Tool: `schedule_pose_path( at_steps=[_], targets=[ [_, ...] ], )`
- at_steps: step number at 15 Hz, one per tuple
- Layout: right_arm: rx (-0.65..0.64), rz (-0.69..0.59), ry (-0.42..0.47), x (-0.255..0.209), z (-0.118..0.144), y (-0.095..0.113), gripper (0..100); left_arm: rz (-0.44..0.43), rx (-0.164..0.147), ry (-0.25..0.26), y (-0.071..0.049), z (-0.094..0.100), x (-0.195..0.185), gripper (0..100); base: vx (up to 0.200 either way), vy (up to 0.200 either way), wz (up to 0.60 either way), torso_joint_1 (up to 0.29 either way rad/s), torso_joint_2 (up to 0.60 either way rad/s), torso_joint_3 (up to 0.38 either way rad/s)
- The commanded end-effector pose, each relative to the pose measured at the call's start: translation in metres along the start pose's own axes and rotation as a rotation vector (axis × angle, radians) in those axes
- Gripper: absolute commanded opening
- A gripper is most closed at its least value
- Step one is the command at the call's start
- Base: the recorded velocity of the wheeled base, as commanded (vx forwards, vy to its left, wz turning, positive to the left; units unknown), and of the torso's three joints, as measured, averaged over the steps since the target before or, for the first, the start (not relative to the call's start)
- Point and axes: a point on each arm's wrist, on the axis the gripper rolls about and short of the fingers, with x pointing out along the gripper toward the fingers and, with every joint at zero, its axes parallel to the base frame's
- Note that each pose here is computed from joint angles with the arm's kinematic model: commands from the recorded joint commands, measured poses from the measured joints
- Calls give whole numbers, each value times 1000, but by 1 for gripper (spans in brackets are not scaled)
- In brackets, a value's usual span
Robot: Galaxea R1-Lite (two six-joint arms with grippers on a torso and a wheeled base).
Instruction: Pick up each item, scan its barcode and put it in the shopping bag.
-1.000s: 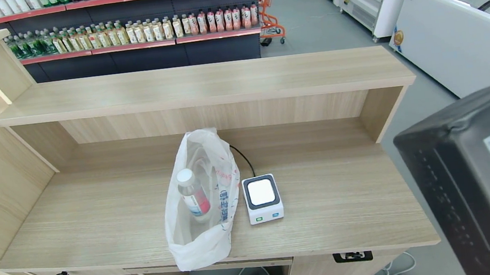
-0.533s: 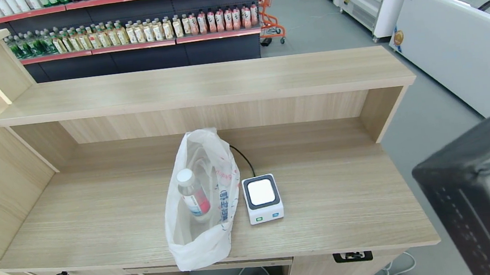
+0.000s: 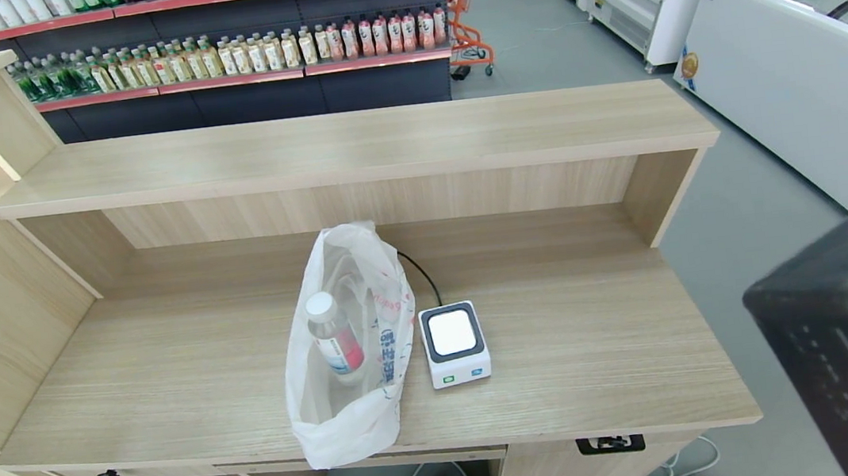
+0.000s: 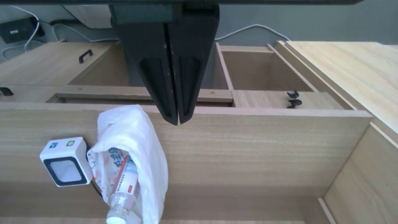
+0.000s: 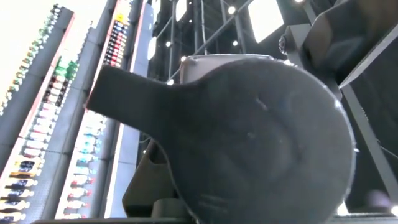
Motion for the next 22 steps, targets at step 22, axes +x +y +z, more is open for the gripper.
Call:
schedule_pose_path(
  at_steps=[22],
  targets=[
    [2254, -16, 1545, -19, -60, 69, 0, 0, 0, 2, 0, 0, 0, 0, 0, 0, 0, 0, 0, 0]
  ],
)
